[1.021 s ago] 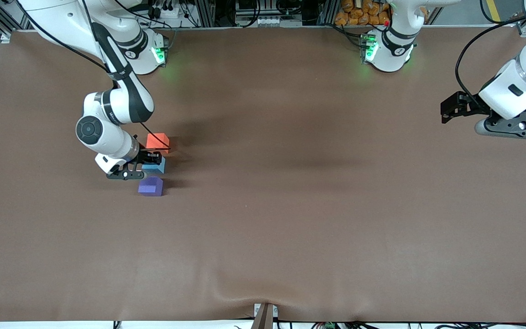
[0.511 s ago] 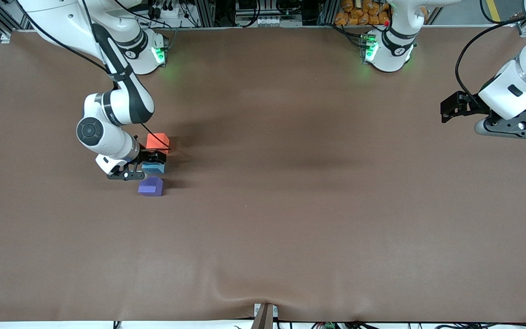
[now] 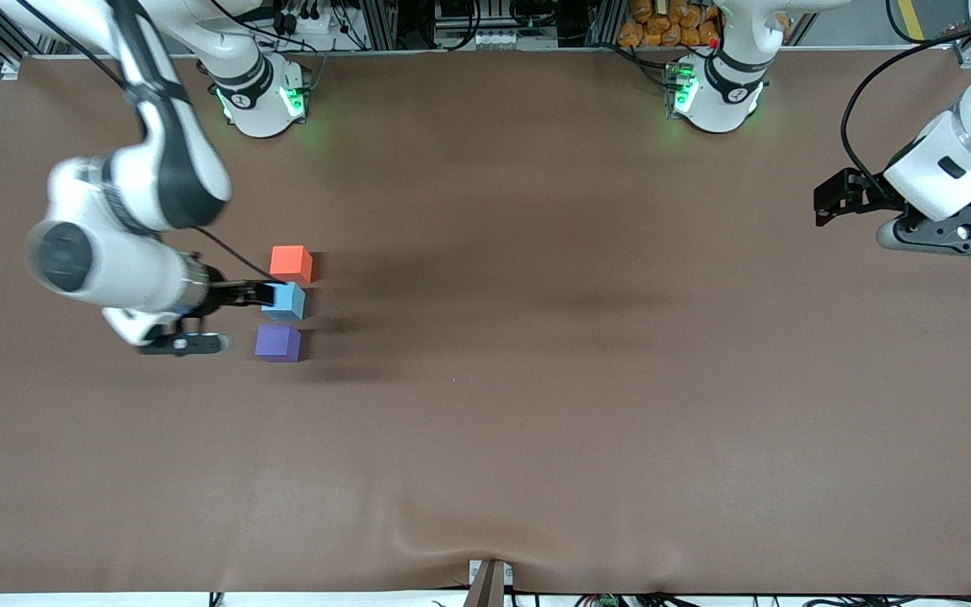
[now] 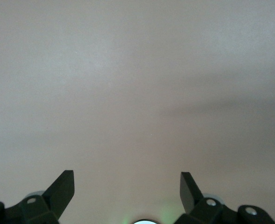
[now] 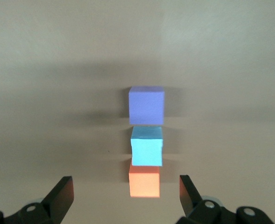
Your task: Place blue block between orange and purple blocks
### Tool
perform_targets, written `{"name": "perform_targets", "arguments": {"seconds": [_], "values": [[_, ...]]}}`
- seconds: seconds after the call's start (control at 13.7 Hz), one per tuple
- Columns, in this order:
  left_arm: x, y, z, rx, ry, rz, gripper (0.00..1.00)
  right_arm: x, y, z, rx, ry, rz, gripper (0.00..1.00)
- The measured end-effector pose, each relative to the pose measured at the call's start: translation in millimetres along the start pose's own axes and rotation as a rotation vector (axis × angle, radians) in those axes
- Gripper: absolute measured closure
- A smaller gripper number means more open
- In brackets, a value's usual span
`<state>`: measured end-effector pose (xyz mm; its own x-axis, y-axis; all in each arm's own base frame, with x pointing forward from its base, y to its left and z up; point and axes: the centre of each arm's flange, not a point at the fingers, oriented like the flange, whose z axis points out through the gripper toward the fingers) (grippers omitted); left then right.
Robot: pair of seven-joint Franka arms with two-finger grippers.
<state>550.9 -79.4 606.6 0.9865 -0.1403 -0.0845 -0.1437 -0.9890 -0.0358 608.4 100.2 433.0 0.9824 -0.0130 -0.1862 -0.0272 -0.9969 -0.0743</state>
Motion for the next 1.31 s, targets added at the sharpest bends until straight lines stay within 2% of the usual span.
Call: {"name": "perform_targets", "arguments": {"seconds": [0.15,0.29,0.58,0.73,1.02,1.31], "values": [[0,0,0,0.000,-0.001,-0.001,0.00,6,31,-53,0.017,0.047,0.038,0.00],[0,-1,1,0.000,-0.002,-0.002,0.00,3,66,-98,0.027,0.067,0.082,0.00],[0,-6,1,0.000,-0.003,-0.011,0.00,-18,136,-152,0.042,0.043,0.106,0.00],[0,-9,1,0.000,-0.003,-0.017,0.00,-29,135,-170,0.025,0.055,0.104,0.00],[0,-12,2,-0.001,-0.004,-0.022,0.00,-75,85,-224,-0.057,0.151,0.045,0.00],[-1,-14,2,-0.001,-0.006,-0.025,0.00,-110,81,-218,-0.074,0.149,0.047,0.00]]}}
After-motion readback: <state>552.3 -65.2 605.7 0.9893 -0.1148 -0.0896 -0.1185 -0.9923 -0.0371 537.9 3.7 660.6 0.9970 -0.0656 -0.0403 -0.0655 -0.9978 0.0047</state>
